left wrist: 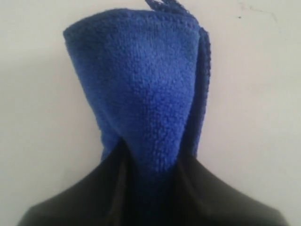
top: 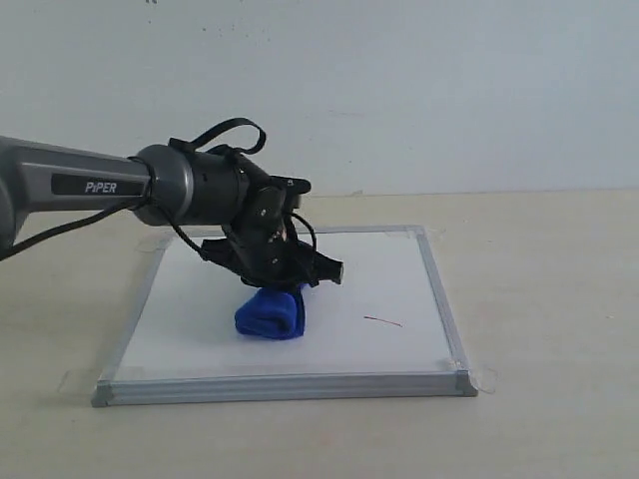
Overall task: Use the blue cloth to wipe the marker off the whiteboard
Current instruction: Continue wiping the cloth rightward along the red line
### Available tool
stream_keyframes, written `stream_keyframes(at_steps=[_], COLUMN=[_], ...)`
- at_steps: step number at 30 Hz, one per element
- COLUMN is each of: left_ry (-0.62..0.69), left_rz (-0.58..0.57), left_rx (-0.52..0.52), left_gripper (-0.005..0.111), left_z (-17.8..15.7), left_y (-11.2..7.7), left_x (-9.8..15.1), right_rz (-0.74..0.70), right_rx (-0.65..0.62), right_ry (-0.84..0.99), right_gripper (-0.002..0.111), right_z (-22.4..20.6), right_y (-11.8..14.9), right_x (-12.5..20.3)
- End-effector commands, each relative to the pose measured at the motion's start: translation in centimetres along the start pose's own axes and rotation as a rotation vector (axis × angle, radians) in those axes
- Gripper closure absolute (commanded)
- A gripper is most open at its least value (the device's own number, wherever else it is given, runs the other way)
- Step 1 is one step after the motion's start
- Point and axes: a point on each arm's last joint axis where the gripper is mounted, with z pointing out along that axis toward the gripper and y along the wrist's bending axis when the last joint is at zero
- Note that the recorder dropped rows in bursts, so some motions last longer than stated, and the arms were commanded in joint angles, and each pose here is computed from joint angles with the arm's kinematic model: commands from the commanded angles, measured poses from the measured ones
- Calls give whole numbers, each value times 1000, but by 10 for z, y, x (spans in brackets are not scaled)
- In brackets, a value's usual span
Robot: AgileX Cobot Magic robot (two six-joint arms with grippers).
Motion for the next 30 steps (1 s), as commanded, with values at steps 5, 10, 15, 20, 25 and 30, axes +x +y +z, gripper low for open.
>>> stream_keyframes(at_steps=[5,10,15,20,25,30], left_ry=[-8,96,87,22,-19,-28], left_rz=[86,-20,-86,-37,54,125], left_rx=[192,80,115,191,283,276], left_gripper=[103,103,103,103,103,103], left_z=[3,12,12,6,-2,-3], left_y=[-40,20,19,-22,-65,-69], left_x=[10,4,3,6,16,18], right_rz=[2,2,2,2,2,2], right_rx=[1,1,1,1,1,1], right_ry=[-13,-13,-13,-13,-13,-13], right_gripper=[108,108,108,108,108,108], right_z=[0,0,0,0,0,0], right_y=[0,0,0,0,0,0], right_x=[-1,-1,-1,-1,-1,-1])
